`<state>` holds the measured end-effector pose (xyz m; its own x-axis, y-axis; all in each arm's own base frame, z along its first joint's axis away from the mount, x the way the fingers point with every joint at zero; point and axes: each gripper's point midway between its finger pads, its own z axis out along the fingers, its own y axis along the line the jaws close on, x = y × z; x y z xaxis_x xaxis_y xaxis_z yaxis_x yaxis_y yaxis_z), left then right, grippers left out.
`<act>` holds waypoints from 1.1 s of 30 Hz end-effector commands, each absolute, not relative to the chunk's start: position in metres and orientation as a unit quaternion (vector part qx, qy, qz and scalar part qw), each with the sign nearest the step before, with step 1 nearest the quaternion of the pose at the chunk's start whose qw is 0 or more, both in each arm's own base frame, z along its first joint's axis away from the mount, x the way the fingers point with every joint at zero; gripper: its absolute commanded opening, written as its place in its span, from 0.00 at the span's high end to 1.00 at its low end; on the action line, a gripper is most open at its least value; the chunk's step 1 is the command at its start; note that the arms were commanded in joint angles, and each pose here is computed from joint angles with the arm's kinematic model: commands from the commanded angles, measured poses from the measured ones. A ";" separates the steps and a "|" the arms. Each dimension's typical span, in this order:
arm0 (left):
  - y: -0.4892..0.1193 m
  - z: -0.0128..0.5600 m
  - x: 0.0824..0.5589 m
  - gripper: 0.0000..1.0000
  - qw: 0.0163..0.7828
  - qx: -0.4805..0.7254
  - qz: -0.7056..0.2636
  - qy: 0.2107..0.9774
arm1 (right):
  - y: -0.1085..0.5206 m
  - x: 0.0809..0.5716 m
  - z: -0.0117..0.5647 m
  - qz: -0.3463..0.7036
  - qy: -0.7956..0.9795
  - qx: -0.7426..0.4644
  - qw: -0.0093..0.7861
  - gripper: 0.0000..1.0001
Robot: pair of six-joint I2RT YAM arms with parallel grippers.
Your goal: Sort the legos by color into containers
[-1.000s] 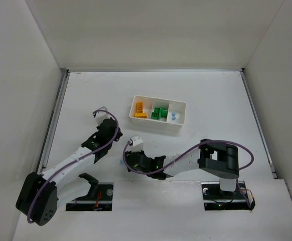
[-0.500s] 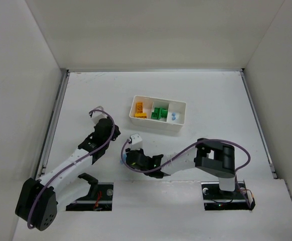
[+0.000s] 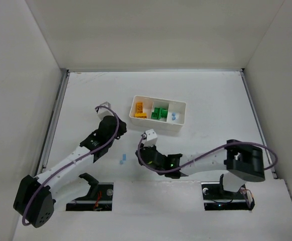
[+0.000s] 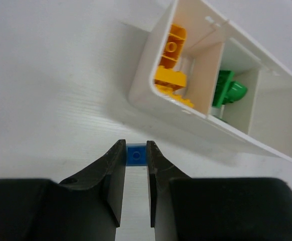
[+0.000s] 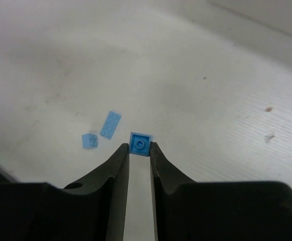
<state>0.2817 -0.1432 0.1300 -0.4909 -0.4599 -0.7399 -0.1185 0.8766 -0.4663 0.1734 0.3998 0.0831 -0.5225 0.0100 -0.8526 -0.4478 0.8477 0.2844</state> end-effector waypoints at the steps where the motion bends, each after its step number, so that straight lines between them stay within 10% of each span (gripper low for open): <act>1: -0.184 0.176 0.297 0.87 0.501 -0.155 -0.237 0.818 | 0.364 0.187 0.119 0.254 0.819 -0.070 0.510 0.75; 19: -0.380 0.177 0.362 0.85 0.475 -0.030 -0.305 0.825 | 0.188 0.248 0.161 0.215 0.786 0.119 0.568 0.75; 33: -0.360 0.188 0.378 0.61 0.483 -0.041 -0.298 0.822 | 0.185 0.318 0.191 0.208 0.769 0.133 0.590 0.75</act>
<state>0.3701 -0.3834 0.1375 -0.6041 -0.2892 -0.7426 0.2066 0.8432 -0.4964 0.2945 0.1656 0.1489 -0.3375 0.4049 -0.8498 0.0354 0.9076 0.4184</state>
